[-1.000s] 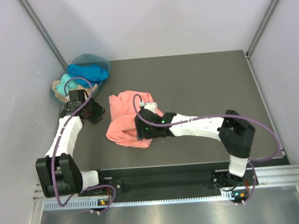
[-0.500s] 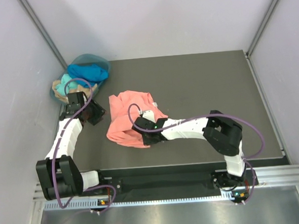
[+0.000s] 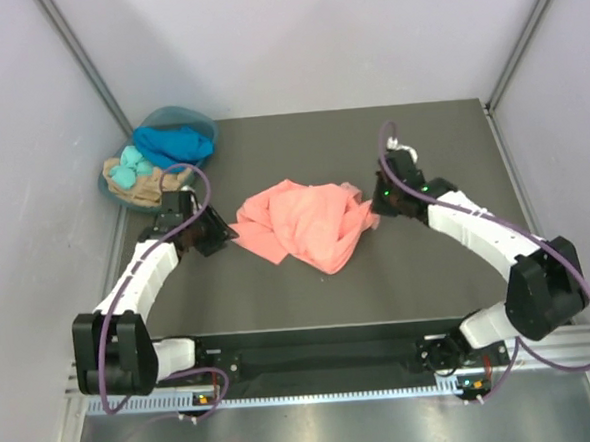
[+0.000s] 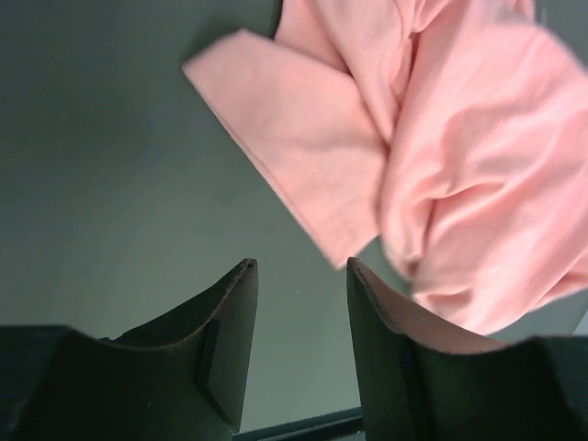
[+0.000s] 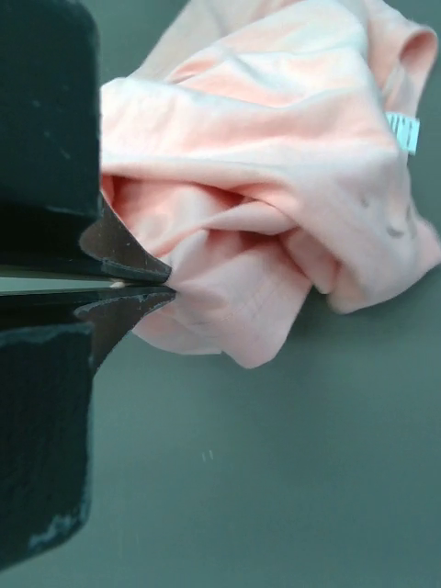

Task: Fold and stack the t-shirts
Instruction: Move the tshirt to the center of the board, then flatten the tshirt out

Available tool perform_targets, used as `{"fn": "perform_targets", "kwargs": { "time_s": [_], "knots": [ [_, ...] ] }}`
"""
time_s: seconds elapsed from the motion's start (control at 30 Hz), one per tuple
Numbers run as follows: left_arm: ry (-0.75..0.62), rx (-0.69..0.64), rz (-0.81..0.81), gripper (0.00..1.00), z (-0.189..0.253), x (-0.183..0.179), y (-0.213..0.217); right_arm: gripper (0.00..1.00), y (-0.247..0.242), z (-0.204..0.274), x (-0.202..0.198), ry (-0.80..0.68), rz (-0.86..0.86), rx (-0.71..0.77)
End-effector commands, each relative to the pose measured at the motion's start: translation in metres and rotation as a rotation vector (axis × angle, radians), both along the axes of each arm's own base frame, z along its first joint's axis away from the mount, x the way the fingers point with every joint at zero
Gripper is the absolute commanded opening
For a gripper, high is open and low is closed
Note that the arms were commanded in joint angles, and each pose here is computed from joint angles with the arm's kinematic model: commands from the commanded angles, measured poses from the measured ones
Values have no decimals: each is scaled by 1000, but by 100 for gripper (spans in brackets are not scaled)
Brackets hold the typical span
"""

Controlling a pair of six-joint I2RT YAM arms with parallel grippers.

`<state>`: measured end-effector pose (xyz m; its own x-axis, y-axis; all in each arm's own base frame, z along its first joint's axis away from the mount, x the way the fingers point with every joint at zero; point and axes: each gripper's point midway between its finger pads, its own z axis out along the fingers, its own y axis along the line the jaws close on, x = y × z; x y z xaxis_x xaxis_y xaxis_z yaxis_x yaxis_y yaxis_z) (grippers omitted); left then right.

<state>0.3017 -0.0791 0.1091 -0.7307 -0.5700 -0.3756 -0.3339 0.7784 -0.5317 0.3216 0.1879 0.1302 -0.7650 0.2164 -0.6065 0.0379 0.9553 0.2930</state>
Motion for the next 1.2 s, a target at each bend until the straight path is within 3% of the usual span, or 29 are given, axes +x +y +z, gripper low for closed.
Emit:
{"fn": "perform_targets", "kwargs": {
  "time_s": [0.0,0.1,0.3,0.37,0.43,0.5,0.67,0.77,0.93,1.17],
  "knots": [
    [-49,1,-8,48,3,4,-13,0,-25,-6,9,42,72,-24],
    [-40,-1,-11,48,-1,2,-16,0,-50,-10,37,72,27,-36],
    [-7,-8,-43,47,-18,0,-27,16,-90,7,93,54,-79,-82],
    [10,-11,-59,46,-24,0,-35,27,-94,26,99,21,-106,-83],
    [-6,-22,-59,45,-25,5,-44,40,-90,36,93,14,-121,-61],
    [-13,-29,-95,45,-29,2,-64,43,-85,45,82,-4,-116,-53],
    [-21,46,-200,38,-44,-4,-110,43,-57,37,38,13,-42,-39],
    [-38,167,-260,33,-58,-2,-118,42,-45,32,13,15,-12,-15],
    [-70,302,-341,33,-70,-3,-130,42,-27,27,-23,14,21,70],
    [-117,360,-376,34,-71,-11,-139,43,-14,14,-40,29,57,96]
  ]
}}
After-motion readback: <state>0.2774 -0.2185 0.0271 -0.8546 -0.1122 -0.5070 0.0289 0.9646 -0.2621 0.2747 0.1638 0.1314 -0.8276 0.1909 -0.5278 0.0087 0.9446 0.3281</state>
